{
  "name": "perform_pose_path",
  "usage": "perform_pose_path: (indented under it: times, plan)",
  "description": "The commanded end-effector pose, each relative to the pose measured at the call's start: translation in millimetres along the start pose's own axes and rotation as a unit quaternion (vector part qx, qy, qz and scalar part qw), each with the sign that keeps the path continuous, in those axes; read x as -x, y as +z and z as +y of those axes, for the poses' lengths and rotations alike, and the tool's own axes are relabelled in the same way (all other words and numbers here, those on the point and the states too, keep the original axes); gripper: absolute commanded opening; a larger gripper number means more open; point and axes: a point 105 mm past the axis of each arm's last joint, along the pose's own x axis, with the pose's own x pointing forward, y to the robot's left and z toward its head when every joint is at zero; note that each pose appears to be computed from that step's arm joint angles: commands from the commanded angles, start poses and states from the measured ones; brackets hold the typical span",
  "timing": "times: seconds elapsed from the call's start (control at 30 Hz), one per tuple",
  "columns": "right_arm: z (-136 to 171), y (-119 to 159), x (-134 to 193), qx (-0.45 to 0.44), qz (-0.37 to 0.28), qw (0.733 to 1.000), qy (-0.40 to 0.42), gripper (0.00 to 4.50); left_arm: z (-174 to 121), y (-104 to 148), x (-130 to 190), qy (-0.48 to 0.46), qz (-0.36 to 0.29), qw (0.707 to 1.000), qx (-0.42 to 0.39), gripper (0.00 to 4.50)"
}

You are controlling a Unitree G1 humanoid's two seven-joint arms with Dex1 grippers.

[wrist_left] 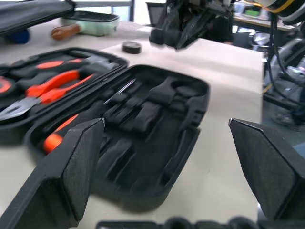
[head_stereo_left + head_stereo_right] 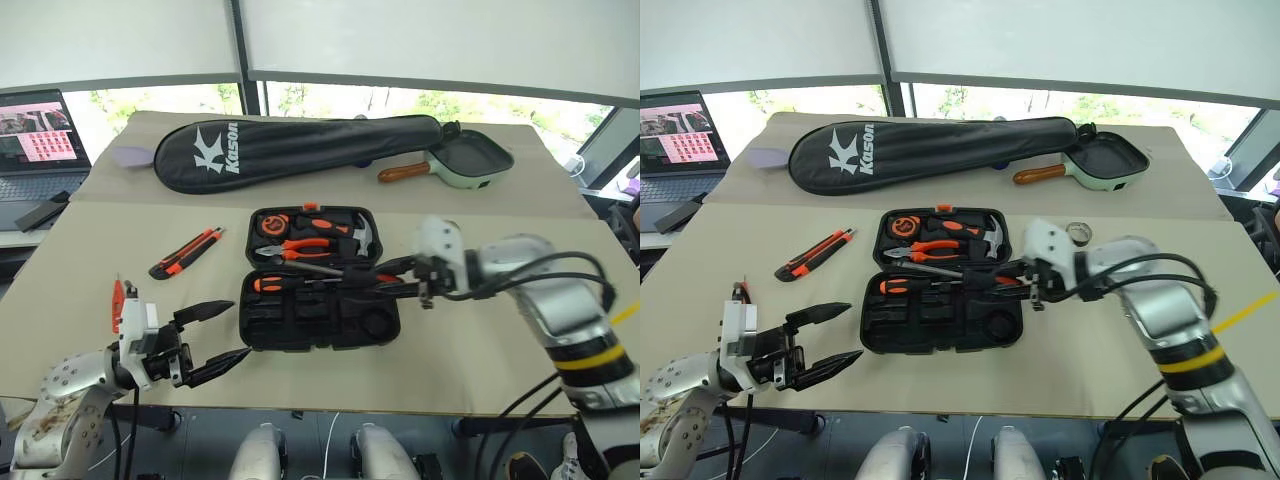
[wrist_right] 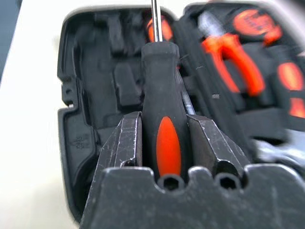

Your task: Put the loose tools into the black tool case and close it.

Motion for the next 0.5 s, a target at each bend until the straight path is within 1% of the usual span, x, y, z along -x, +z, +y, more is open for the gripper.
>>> perform_pose_path:
  times: [0.03,0.1,0.27,0.37,0.5]
  plan:
    - [-12,-12,-3,0.034,0.048,0.998,-0.003,1.04,0,6,4,0.015,-0.002,1.0,-0.027,4.5]
    - [-19,-17,-5,0.046,0.074,0.996,-0.006,1.04,-3,4,6,0.016,0.002,1.0,-0.027,4.5]
    - [-25,-18,-8,0.064,0.091,0.994,0.011,1.04,-11,1,6,0.015,0.004,1.0,-0.021,4.5]
    - [-29,-17,-10,0.07,0.095,0.993,0.012,1.04,-12,1,5,0.015,0.006,1.0,-0.022,4.5]
    - [-26,-14,-16,0.074,0.09,0.993,0.027,1.04,-11,2,5,0.012,0.008,1.0,-0.025,4.5]
